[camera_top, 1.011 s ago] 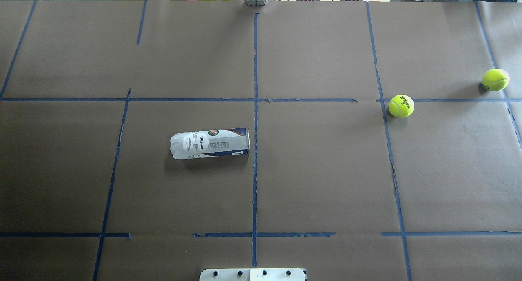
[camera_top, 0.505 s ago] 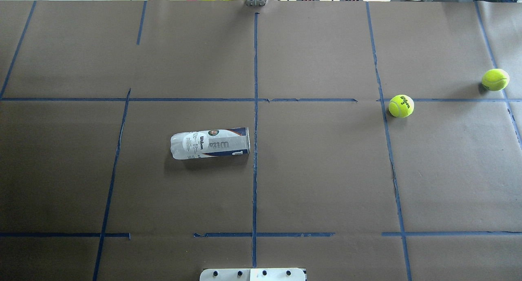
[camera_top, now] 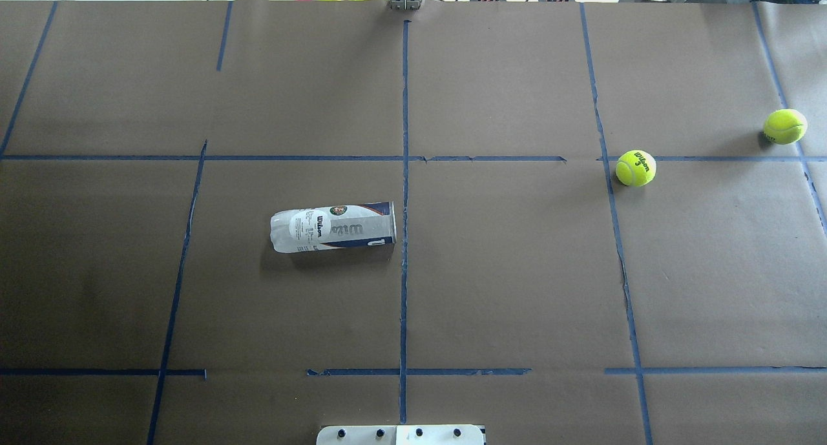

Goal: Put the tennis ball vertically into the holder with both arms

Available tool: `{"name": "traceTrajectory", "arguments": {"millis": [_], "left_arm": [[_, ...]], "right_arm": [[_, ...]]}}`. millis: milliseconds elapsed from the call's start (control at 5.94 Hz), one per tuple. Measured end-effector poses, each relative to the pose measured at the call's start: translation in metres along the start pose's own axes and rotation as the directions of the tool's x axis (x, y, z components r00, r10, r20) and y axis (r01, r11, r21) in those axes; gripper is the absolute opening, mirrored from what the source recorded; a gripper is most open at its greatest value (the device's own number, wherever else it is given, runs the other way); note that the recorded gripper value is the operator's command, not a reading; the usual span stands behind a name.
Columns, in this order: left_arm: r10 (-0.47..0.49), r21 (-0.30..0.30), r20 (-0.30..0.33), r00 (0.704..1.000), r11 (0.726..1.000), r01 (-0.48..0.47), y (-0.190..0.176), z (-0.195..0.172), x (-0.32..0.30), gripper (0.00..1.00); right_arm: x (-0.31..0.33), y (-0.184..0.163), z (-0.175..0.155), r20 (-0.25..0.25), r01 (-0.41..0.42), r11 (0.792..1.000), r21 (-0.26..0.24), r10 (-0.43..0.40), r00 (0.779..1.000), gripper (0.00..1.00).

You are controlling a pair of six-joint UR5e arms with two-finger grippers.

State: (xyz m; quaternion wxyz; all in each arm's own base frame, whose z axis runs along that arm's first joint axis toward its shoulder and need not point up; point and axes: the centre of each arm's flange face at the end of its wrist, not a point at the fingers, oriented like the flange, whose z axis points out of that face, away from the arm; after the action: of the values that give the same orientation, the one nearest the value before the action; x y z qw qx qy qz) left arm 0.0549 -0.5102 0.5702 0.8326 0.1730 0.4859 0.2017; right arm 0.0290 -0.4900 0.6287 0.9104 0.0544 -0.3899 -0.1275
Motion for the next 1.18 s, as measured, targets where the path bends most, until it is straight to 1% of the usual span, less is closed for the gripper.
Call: {"name": "traceTrajectory", "arguments": {"millis": [168,337,505,674,842,1011,1179], "left_arm": [[0.075,0.005,-0.022,0.997,0.997,-0.075,-0.03,0.012,0.025,1.0],[0.159,0.016,-0.046,0.986,0.987,-0.158,-0.07,0.023,0.057,1.0],[0.242,0.022,-0.076,0.967,0.97,-0.241,-0.104,0.039,0.098,1.0],[0.327,0.026,-0.072,0.942,0.945,-0.326,-0.133,0.061,0.147,1.0],[0.387,0.023,-0.046,0.921,0.922,-0.386,-0.153,0.089,0.197,1.0],[0.419,0.021,-0.049,0.907,0.908,-0.418,-0.161,0.118,0.248,1.0],[0.421,0.025,-0.087,0.903,0.907,-0.42,-0.168,0.143,0.305,1.0]], "right_arm": [[-0.002,-0.002,-0.001,0.0,0.013,1.0,0.016,-0.013,1.0,1.0],[-0.004,-0.003,-0.001,0.001,0.021,1.0,0.022,-0.021,1.0,1.0],[-0.005,-0.004,0.001,0.002,0.025,0.999,0.02,-0.025,1.0,1.0],[-0.007,-0.004,0.004,0.003,0.029,0.999,0.014,-0.029,1.0,1.0],[-0.008,-0.005,0.006,0.003,0.031,0.999,0.01,-0.031,1.0,1.0],[-0.008,-0.005,0.007,0.003,0.03,1.0,0.008,-0.03,1.0,1.0],[-0.008,-0.005,0.008,0.004,0.03,1.0,0.007,-0.03,1.0,1.0]]}}
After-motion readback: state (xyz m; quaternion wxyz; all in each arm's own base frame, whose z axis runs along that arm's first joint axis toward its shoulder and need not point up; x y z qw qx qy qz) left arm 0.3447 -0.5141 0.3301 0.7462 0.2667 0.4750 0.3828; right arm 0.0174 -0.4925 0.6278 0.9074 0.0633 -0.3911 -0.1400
